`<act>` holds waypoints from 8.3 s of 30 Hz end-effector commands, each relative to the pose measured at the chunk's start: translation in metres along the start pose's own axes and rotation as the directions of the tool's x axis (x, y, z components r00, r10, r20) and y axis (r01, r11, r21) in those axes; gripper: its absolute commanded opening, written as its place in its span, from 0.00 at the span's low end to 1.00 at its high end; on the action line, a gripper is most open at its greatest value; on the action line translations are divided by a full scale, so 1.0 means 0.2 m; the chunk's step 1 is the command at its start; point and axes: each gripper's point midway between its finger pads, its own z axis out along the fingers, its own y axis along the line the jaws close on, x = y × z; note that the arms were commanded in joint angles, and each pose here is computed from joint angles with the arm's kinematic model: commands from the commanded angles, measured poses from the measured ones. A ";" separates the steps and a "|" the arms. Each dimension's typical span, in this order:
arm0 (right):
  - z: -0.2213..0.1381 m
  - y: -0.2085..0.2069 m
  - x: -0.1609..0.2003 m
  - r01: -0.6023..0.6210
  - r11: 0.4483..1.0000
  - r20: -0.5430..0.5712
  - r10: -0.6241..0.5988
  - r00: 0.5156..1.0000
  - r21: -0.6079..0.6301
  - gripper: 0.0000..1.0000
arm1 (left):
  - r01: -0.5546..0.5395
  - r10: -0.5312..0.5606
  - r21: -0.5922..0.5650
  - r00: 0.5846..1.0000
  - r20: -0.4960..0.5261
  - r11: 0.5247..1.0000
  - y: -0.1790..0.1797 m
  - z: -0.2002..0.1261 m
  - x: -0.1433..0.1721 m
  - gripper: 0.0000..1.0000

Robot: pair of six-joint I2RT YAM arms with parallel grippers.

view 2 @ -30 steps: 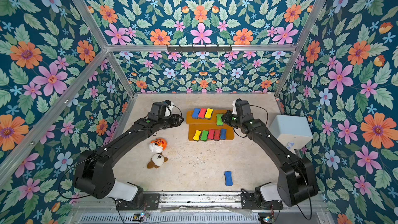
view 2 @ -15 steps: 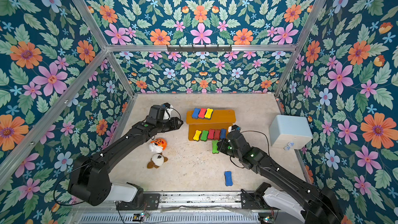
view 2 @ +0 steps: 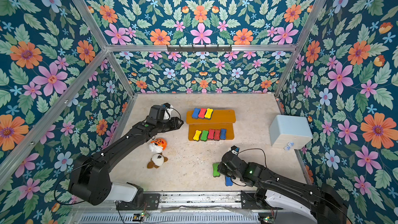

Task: Remove the whiteboard erasers from the shelf
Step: Place the whiteboard eraser at the center of the board, then pick up the whiteboard eraser from the shelf, then place the whiteboard eraser at the center of the board.

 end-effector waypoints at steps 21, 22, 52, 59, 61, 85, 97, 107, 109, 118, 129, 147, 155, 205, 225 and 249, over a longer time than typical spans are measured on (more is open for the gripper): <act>0.05 -0.15 0.15 -0.035 0.997 -0.065 0.039 0.997 0.065 0.01 | -0.011 0.010 0.006 1.000 0.020 1.000 -0.02 0.01 -0.04 0.50; 0.05 -0.16 0.15 -0.037 0.997 -0.066 0.041 0.997 0.064 0.01 | -0.013 0.013 0.006 1.000 0.022 1.000 -0.02 0.00 -0.04 0.50; 0.04 -0.18 0.18 -0.014 0.996 -0.096 0.022 0.995 0.086 0.08 | -0.021 0.021 -0.012 1.000 0.016 1.000 0.00 0.01 -0.04 0.50; 0.02 -0.19 0.18 -0.011 0.996 -0.095 0.020 0.995 0.090 0.08 | -0.014 0.014 0.002 1.000 0.017 1.000 -0.02 0.01 -0.05 0.50; 0.01 -0.18 0.17 -0.010 0.997 -0.092 0.017 0.996 0.083 0.09 | -0.012 0.012 0.001 1.000 0.018 1.000 -0.01 0.01 -0.05 0.50; -0.10 0.09 -0.13 0.076 0.997 0.052 -0.076 0.996 -0.009 0.37 | -0.006 0.006 -0.010 0.999 0.038 1.000 -0.04 0.00 -0.12 0.50; -0.12 0.34 -0.43 0.121 0.987 0.161 -0.103 0.982 -0.102 0.37 | -0.012 0.010 0.028 0.999 0.054 1.000 -0.11 0.02 -0.20 0.51; -0.20 0.54 -0.74 0.136 0.968 0.242 -0.082 0.967 -0.213 0.37 | -0.020 0.018 0.046 0.999 0.045 0.999 -0.15 0.06 -0.27 0.51; -0.23 0.60 -0.82 0.134 0.956 0.262 -0.063 0.963 -0.262 0.37 | -0.018 0.016 0.046 0.999 0.043 0.999 -0.15 0.07 -0.27 0.51; -0.29 0.81 -1.15 0.198 0.927 0.342 -0.082 0.936 -0.320 0.37 | -0.024 0.022 0.046 0.999 0.035 0.999 -0.15 0.09 -0.28 0.51; -0.05 0.82 -1.29 0.180 0.955 0.281 -0.111 0.953 -0.235 0.42 | -0.026 0.025 0.040 1.000 0.011 0.999 -0.11 0.12 -0.24 0.51; 0.12 0.80 -1.29 0.156 0.959 0.218 -0.104 0.970 -0.236 0.39 | -0.012 0.013 0.049 1.000 -0.019 0.999 -0.08 0.15 -0.20 0.51; 0.21 0.74 -1.29 0.141 0.969 0.186 -0.103 0.977 -0.203 0.33 | -0.009 0.010 0.051 1.000 -0.020 0.999 -0.08 0.15 -0.20 0.51; -0.08 0.74 -0.77 0.225 0.949 0.243 -0.171 0.955 -0.219 0.00 | -0.019 0.019 0.009 1.000 0.009 1.000 -0.03 -0.02 -0.11 0.51; 0.08 0.43 -0.04 0.229 0.964 0.043 -0.225 0.973 -0.136 0.00 | -0.034 0.033 0.028 0.999 0.027 0.999 -0.05 -0.06 -0.11 0.51; 0.14 0.05 0.33 0.080 0.997 -0.059 -0.081 0.995 -0.018 0.00 | -0.024 0.023 0.034 0.999 0.022 0.999 -0.04 -0.05 -0.09 0.51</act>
